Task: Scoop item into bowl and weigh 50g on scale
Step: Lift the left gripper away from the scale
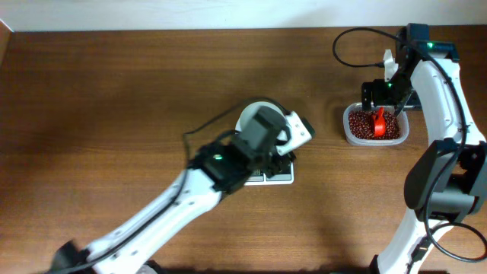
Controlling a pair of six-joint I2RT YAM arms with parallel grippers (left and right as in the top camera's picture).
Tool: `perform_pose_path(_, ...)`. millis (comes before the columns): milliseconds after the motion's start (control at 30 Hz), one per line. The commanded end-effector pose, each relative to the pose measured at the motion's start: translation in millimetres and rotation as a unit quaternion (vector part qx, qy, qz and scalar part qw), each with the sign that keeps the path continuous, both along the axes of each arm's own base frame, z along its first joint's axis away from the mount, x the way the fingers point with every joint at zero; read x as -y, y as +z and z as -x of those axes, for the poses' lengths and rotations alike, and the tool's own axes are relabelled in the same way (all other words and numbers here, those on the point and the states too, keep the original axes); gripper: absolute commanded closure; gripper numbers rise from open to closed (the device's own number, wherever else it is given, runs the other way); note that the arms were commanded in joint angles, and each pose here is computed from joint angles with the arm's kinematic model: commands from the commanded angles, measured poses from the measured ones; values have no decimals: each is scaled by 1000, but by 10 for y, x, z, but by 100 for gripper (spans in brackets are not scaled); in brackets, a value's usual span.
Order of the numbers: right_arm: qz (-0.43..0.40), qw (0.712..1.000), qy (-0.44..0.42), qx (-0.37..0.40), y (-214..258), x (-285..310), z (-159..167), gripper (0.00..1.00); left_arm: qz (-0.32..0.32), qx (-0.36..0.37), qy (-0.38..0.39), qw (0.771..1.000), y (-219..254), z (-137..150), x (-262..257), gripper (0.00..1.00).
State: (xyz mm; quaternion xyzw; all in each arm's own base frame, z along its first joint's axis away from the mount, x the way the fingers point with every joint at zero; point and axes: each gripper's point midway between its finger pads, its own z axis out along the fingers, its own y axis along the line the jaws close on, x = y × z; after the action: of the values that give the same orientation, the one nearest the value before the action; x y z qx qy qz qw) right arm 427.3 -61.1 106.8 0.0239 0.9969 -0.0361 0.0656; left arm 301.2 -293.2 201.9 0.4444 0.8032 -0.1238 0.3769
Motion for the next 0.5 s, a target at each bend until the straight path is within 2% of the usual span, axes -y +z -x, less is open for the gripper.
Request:
perform_pose_path(0,-6,1000,-9,-1,-23,16,-14,1,83,-2,103,991,471,-224,-409,100)
perform_pose_path(100,-6,1000,-9,0,-22,16,-15,1,128,-48,281,950,453,-625,-1311,100)
perform_pose_path(233,-6,1000,-9,-1,-23,16,-14,1,100,-61,376,919,298,-729,-1968,100)
perform_pose_path(333,-6,1000,-9,-1,-23,16,-14,1,65,-40,423,903,222,-826,-2208,99)
perform_pose_path(467,-6,1000,-9,-1,-23,16,-14,1,42,-111,405,907,-305,-922,-2058,100)
